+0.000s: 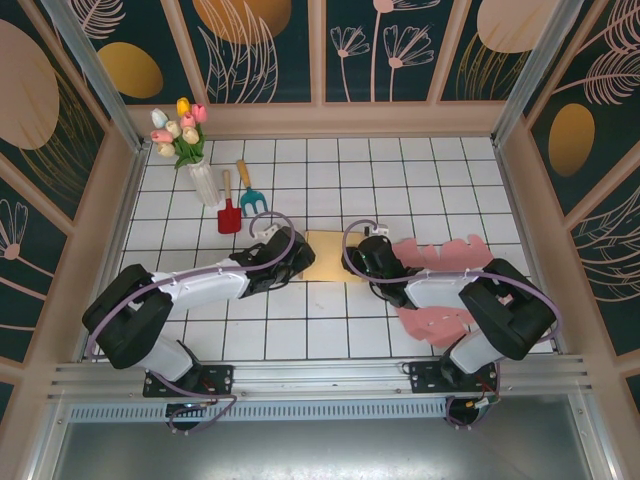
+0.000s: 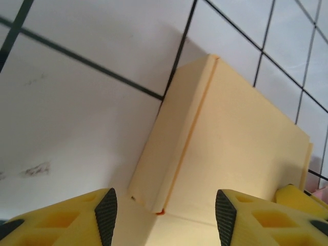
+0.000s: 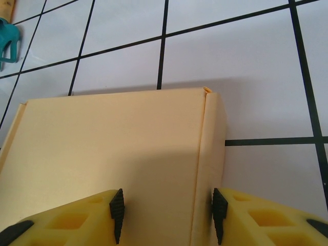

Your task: Fold the paper box

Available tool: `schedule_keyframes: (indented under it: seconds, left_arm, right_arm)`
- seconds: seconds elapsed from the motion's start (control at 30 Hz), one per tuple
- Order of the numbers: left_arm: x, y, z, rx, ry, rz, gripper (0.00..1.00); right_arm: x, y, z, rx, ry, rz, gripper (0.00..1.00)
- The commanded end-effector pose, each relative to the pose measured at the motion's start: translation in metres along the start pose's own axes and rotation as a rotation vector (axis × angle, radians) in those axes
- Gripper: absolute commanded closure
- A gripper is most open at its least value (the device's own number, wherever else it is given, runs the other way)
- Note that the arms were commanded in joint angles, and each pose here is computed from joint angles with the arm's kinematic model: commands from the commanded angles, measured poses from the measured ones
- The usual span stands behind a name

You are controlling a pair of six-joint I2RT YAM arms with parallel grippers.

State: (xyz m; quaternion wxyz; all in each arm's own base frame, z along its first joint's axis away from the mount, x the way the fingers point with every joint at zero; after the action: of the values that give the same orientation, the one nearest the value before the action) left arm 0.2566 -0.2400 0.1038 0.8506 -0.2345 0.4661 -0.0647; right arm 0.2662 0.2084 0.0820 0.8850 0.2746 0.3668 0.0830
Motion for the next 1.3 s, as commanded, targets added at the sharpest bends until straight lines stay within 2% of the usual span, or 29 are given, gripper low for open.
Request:
schedule_keyframes:
  seconds: [0.0,0.07,0.2,0.43,0.47,0.53,0.8,1.27]
  left_arm:
    - [-0.002,0.004,-0.004,-0.076,0.033,0.09,0.44]
    - [0.001,0.007,-0.007,-0.09,0.041,0.123,0.44]
    - [0.007,0.001,-0.01,-0.114,0.052,0.088,0.42]
    - [0.003,-0.011,0.003,-0.126,0.004,0.068,0.29]
    - [0.003,-0.013,0.003,-0.127,0.001,0.065,0.26]
    - [0.003,-0.015,0.006,-0.133,-0.002,0.07,0.02]
    - [0.014,-0.015,-0.003,-0.139,0.075,0.125,0.02]
    - [0.015,-0.029,-0.011,-0.182,0.131,0.116,0.07]
  right_arm:
    - [0.002,-0.007,-0.007,0.004,0.003,-0.017,0.49]
    - [0.002,-0.008,-0.008,0.005,0.003,-0.015,0.49]
    - [0.002,-0.01,-0.01,0.009,0.006,-0.018,0.5]
    - [0.004,-0.013,-0.012,0.005,0.011,-0.022,0.5]
    - [0.004,-0.014,-0.012,0.003,0.011,-0.025,0.5]
    - [0.005,-0.014,-0.013,0.001,0.014,-0.026,0.5]
    - [0.006,-0.018,-0.016,-0.002,0.021,-0.034,0.5]
    - [0.006,-0.019,-0.018,0.004,0.023,-0.03,0.5]
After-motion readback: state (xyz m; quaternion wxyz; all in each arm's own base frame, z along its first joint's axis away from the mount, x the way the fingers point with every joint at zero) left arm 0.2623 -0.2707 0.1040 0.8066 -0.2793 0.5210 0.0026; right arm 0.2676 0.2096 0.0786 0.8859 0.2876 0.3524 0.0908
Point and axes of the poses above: each hand's point on the last joint's axis, 136 mm out from that joint toward the fingers, its own x axis out along the fingers, its own y axis along the line the jaws close on, z = x × y, the point moved 5 cm from there along -x, back along the fingers, and after that the axes turned 15 degrees about x, right-handed, at the moved point
